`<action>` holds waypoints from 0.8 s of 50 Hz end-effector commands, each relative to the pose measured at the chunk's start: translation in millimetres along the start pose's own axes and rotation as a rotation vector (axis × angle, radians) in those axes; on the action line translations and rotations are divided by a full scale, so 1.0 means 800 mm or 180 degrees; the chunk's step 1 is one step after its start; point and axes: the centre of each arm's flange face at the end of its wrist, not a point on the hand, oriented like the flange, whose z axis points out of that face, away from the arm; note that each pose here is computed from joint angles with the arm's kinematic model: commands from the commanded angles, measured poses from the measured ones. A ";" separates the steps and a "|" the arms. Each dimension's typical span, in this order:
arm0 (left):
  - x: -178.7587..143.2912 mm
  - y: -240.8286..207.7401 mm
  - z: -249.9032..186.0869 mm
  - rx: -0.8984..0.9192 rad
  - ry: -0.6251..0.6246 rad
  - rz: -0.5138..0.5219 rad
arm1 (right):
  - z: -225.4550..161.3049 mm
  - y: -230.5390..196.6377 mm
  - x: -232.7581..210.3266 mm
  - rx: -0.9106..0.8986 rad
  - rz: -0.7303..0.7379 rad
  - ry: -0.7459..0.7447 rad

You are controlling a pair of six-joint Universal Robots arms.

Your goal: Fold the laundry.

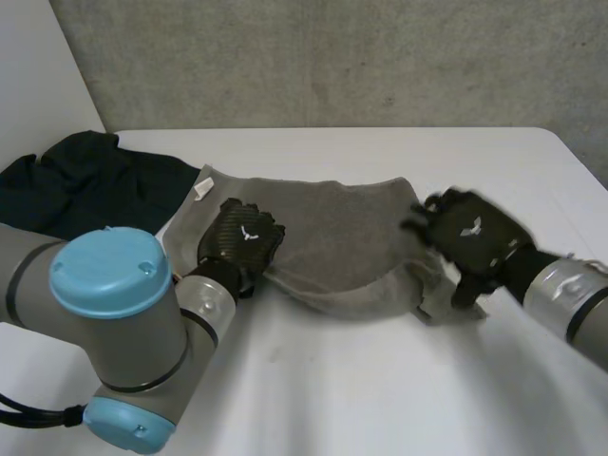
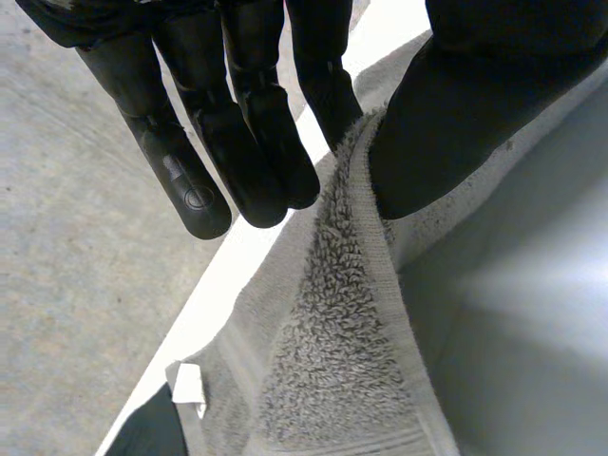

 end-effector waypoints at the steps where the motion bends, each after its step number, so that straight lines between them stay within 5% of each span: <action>1: -0.007 -0.008 -0.005 0.0049 -0.0049 -0.0008 | -0.024 -0.018 0.057 0.0144 0.1358 0.0512; 13: -0.007 -0.005 -0.008 0.0024 -0.0042 -0.0012 | -0.020 0.026 0.058 -0.0705 0.2528 0.0536; 28: -0.009 0.012 -0.006 -0.0108 -0.0040 -0.0135 | 0.016 0.086 0.033 -0.1245 0.2825 0.0379; 40: -0.017 0.037 0.005 -0.0294 -0.0107 -0.0494 | 0.054 0.089 0.005 -0.1227 0.2566 0.0302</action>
